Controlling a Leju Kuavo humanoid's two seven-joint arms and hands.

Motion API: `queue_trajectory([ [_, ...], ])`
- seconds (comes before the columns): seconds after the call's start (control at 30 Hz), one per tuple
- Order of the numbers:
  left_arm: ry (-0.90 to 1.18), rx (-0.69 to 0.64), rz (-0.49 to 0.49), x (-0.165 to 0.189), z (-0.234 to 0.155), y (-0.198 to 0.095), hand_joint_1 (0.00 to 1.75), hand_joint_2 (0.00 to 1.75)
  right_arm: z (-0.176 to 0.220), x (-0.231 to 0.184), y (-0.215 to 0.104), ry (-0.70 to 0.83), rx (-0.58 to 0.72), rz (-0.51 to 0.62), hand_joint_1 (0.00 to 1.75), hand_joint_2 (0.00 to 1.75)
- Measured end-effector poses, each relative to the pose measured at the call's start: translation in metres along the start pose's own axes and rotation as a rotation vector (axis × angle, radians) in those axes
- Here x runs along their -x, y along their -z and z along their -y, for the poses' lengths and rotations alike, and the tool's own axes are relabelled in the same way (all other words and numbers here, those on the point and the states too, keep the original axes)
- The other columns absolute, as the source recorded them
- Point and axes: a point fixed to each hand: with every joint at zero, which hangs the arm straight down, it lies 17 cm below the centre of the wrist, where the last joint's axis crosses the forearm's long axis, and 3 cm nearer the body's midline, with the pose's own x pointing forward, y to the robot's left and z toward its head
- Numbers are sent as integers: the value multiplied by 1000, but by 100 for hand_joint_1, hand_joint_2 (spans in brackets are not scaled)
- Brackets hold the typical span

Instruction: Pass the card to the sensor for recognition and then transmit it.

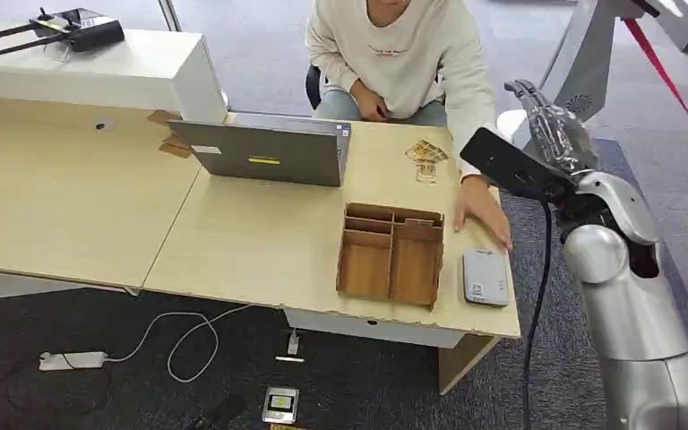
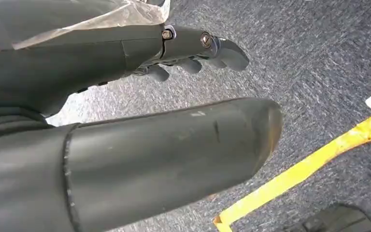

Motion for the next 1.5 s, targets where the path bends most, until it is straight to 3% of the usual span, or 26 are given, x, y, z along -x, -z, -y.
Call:
queue_trajectory([
  [0.23, 25, -3, 9, -10, -2, -1, 0, 0, -6, -11, -3, -95, 47, 25, 0, 175],
  [0.77, 40, 0, 22, -23, -3, -3, 0, 0, -64, -38, 5, -111, 3, 63, 0, 175],
  [1.03, 44, -4, 21, -24, -4, -3, 0, 0, -93, -26, 15, -114, 69, 50, 0, 175],
  [1.5, 63, -4, 18, -23, -4, -3, 0, 0, -157, 13, 12, -97, -68, -52, 0, 175],
])
